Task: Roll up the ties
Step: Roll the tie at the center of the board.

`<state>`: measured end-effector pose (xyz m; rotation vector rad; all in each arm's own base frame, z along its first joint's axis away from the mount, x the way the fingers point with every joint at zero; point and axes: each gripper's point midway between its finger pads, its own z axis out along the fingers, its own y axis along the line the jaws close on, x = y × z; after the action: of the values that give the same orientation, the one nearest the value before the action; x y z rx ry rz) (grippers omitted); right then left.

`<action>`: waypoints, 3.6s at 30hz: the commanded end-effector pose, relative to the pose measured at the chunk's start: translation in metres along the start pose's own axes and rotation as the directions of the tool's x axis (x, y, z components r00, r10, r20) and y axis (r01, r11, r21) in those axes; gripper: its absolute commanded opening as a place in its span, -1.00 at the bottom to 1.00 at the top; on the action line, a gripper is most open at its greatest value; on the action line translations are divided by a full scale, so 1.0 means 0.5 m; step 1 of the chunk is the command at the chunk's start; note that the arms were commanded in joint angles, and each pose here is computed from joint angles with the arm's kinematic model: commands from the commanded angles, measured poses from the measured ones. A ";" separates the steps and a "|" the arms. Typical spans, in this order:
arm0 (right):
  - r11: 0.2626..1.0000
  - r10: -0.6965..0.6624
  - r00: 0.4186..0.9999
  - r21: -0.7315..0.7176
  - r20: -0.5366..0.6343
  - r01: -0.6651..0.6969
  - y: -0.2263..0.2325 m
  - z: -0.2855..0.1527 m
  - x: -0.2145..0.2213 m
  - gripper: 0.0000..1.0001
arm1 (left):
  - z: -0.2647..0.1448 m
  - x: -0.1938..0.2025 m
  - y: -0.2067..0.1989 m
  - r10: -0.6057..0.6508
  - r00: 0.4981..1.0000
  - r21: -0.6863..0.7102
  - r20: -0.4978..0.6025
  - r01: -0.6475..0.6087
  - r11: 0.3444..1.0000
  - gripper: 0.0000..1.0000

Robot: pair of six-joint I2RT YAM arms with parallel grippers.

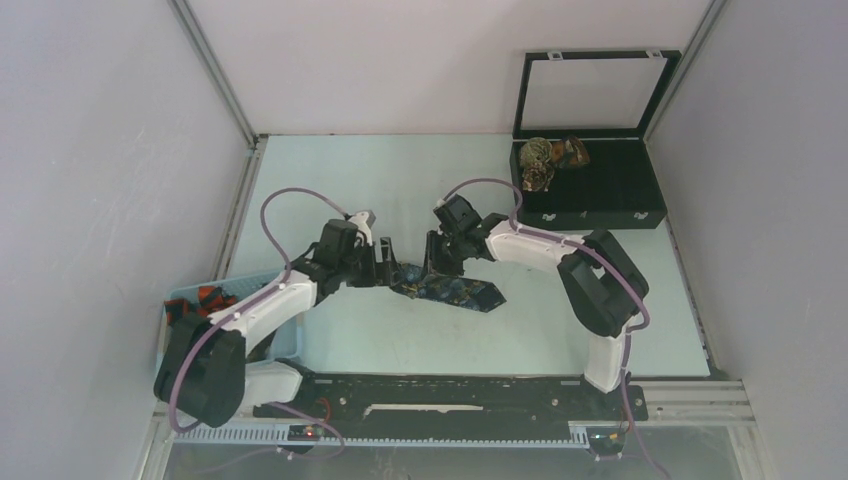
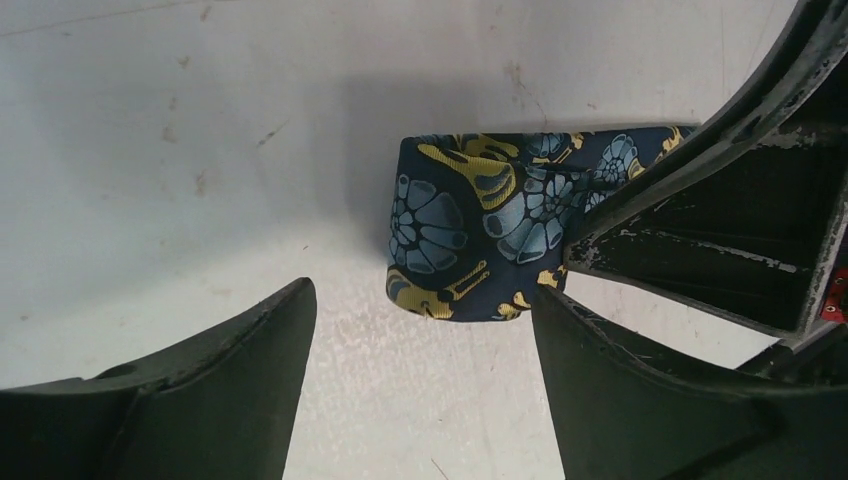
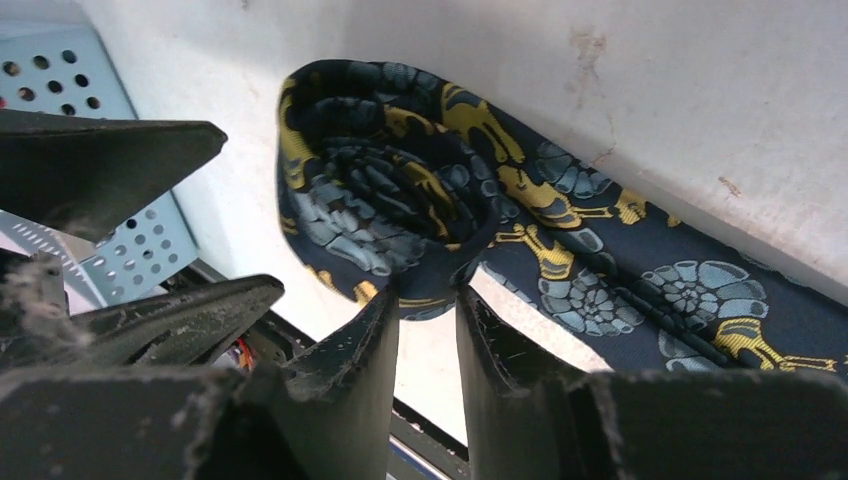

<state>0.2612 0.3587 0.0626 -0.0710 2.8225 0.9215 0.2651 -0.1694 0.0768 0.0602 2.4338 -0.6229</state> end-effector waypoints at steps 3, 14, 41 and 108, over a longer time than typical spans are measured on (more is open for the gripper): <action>0.999 0.009 1.000 0.033 0.002 -0.009 -0.011 0.016 -0.011 -0.40 | 0.031 -0.003 -0.034 0.020 0.999 0.127 -0.026 -0.017 0.992 0.68; 0.996 0.032 0.999 0.083 -0.023 -0.030 -0.056 0.048 -0.010 -0.42 | 0.069 0.028 -0.051 -0.007 0.994 0.213 -0.112 0.031 0.977 0.60; 0.996 -0.007 0.999 0.085 0.052 0.002 -0.042 -0.017 -0.043 -0.39 | 0.076 0.030 -0.041 -0.029 0.987 0.123 -0.159 0.049 0.991 -0.22; 0.990 0.083 0.976 0.098 0.199 -0.104 -0.199 -0.211 -0.090 -0.39 | 0.117 0.002 -0.098 0.412 0.789 -0.574 -0.456 -0.615 0.541 -0.13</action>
<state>0.2978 0.2157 0.0797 0.1921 2.7566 0.7168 0.2918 -0.2161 0.0590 0.5790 2.5231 0.7488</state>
